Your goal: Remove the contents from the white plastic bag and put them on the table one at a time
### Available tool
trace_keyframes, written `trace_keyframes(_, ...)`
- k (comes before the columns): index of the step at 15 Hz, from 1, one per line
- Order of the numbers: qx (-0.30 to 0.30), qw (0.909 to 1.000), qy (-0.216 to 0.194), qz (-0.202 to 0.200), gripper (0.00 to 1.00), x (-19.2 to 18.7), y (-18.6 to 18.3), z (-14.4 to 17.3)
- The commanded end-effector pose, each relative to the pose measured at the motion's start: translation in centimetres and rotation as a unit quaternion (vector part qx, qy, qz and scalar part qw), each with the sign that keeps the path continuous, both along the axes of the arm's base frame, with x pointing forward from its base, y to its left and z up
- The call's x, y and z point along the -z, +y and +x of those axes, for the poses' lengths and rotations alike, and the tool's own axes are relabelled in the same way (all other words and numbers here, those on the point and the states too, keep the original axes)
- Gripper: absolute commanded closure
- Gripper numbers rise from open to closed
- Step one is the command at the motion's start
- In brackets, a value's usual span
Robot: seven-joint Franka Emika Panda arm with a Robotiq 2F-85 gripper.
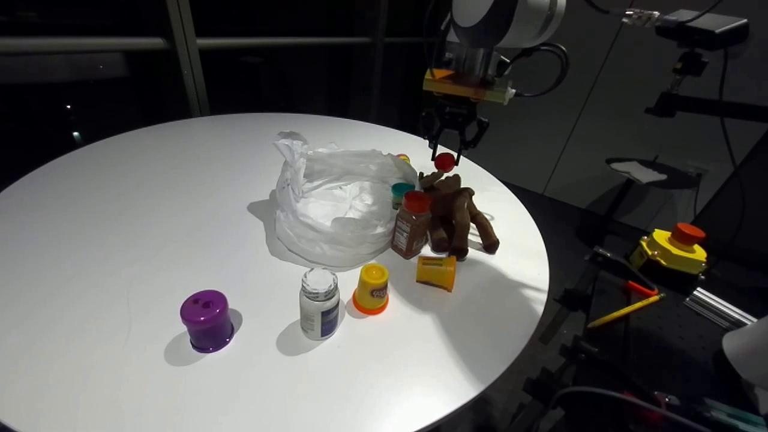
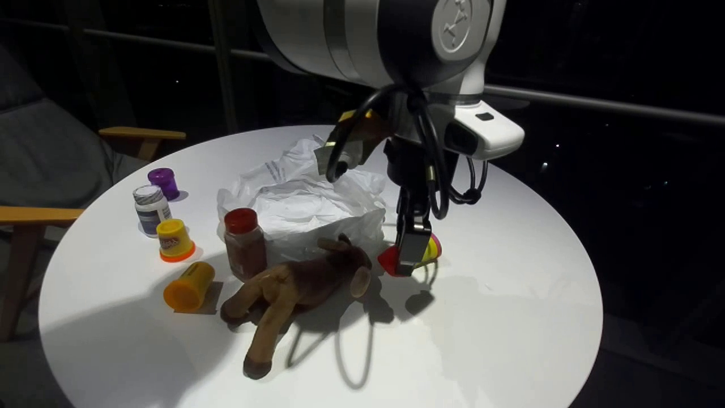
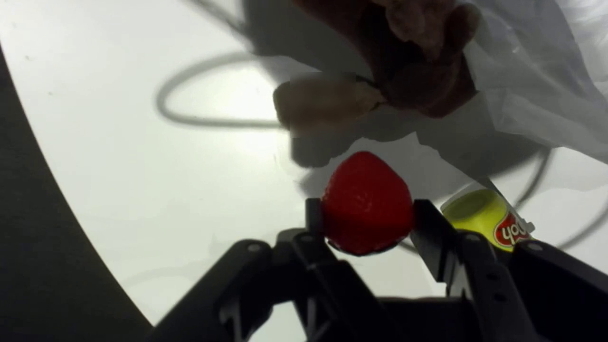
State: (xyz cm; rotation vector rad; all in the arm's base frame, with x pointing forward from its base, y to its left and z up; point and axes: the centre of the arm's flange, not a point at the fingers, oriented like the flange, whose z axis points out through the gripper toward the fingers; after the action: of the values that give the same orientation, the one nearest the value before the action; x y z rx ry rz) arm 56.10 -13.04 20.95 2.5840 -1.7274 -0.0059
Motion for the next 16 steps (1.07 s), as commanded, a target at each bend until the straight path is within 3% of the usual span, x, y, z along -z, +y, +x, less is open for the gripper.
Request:
trace_keyframes(1,0.013,0.9995,0.000,0.029,0.80,0.7,-0.6,2.8)
trace_keyframes(2,0.018,0.9991,0.002,0.038,0.80,0.8,-0.6,3.0)
trace_keyframes(4,0.025,0.9985,0.005,0.048,0.30,0.9,-0.9,3.5)
trace_keyframes(6,0.033,0.9978,0.009,0.057,0.25,0.6,-1.2,3.7)
trace_keyframes(9,0.048,0.9969,0.015,0.060,0.01,0.0,-2.1,3.8)
trace_keyframes(13,0.061,0.9964,0.000,0.059,0.00,-2.6,-2.5,4.1)
trace_keyframes(16,0.032,0.9979,-0.033,0.045,0.00,-7.5,0.5,4.8)
